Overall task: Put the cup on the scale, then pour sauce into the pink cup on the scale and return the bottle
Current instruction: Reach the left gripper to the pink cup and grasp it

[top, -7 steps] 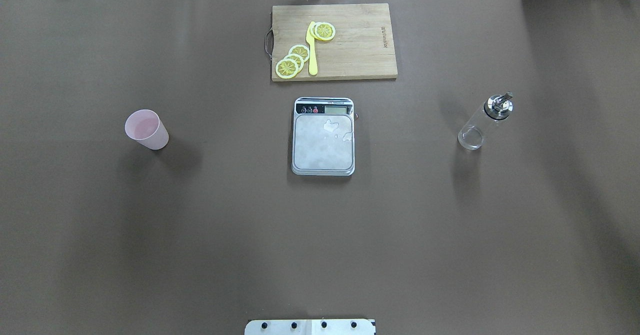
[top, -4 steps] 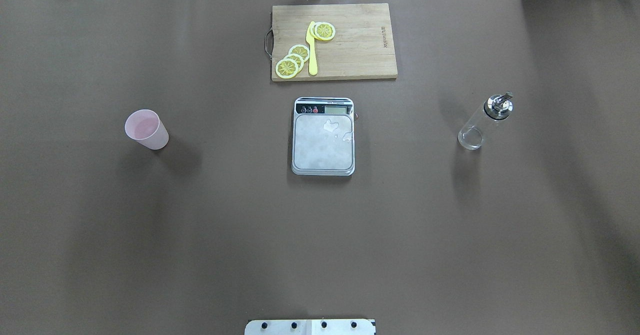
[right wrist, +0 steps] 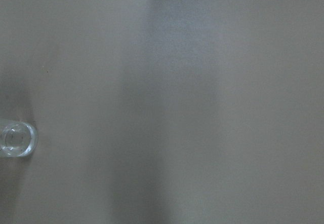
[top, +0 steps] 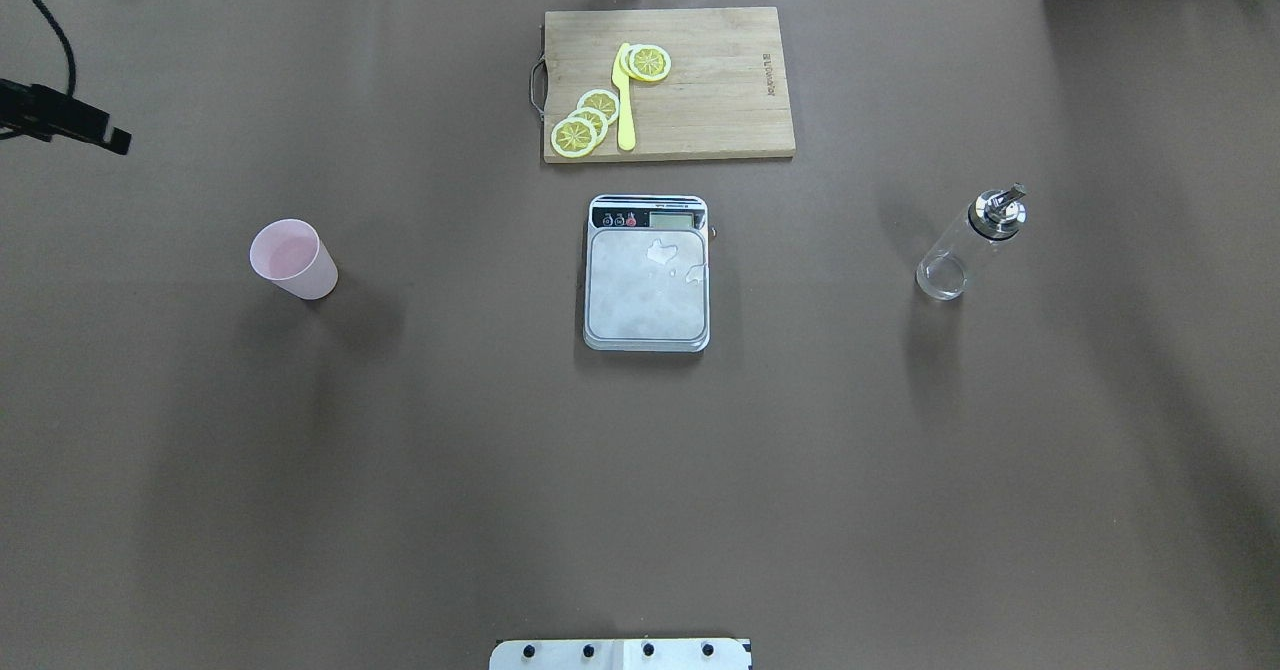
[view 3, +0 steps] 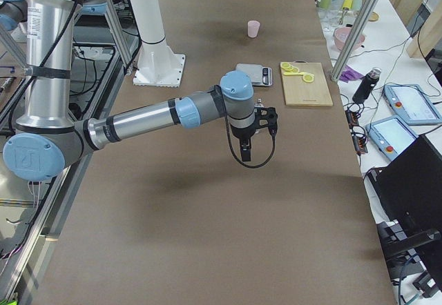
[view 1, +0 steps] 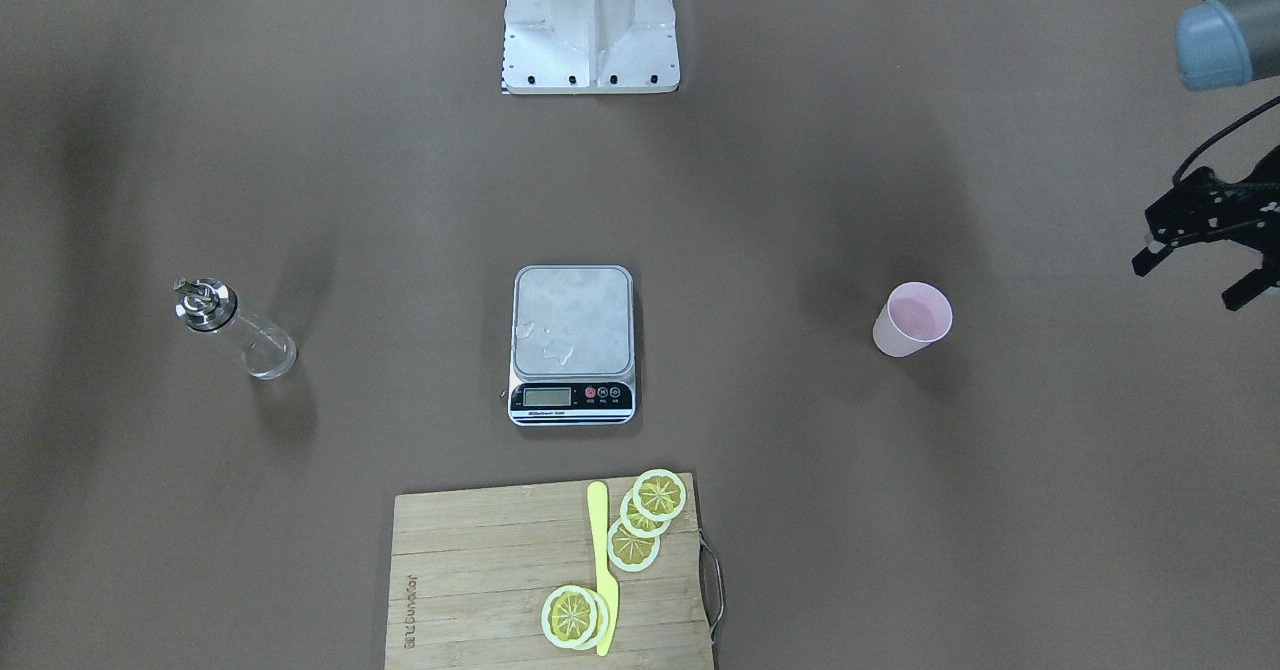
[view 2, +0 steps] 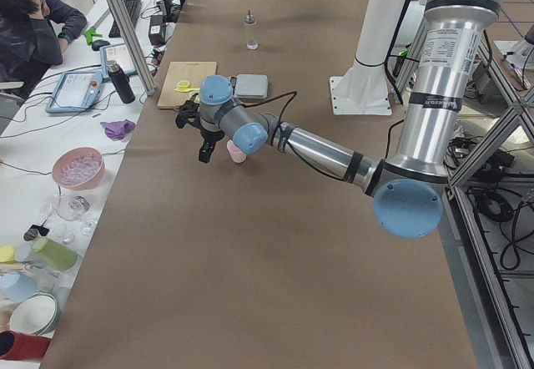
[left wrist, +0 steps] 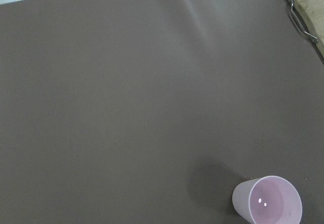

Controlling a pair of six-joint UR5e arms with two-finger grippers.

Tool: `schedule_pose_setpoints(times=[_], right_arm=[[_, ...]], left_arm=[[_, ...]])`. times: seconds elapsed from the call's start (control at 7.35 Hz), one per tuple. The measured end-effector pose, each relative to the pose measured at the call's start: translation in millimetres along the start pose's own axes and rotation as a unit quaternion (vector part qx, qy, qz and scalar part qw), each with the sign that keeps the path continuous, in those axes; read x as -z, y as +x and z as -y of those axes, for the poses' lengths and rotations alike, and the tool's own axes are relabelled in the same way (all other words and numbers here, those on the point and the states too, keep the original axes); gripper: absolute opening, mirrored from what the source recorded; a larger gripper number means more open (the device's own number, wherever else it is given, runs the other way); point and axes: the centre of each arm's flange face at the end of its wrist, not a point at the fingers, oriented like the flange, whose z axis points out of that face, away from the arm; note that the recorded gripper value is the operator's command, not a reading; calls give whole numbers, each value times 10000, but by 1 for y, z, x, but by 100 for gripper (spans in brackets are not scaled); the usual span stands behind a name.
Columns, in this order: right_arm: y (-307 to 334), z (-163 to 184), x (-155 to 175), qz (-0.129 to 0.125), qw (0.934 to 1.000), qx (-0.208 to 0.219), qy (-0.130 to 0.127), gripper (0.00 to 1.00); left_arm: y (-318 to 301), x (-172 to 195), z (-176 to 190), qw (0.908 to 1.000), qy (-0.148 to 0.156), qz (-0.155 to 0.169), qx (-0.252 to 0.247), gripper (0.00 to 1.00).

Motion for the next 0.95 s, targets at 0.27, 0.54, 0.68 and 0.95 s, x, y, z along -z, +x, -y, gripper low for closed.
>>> schedule_pose_setpoints(times=[0.27, 0.54, 0.68, 0.95], right_arm=[[-3, 0, -2, 4, 10000, -47, -25, 100], [-3, 0, -3, 5, 10000, -52, -27, 100], [-3, 0, -3, 5, 10000, -49, -28, 100], [-3, 0, -3, 4, 10000, -45, -29, 100]], left_arm=[[39, -50, -20, 9993, -162, 212, 253, 92], [57, -78, -34, 9988, -122, 427, 194, 83], [63, -87, -41, 9988, -154, 450, 154, 81], [76, -101, -51, 9987, -257, 432, 89, 65]])
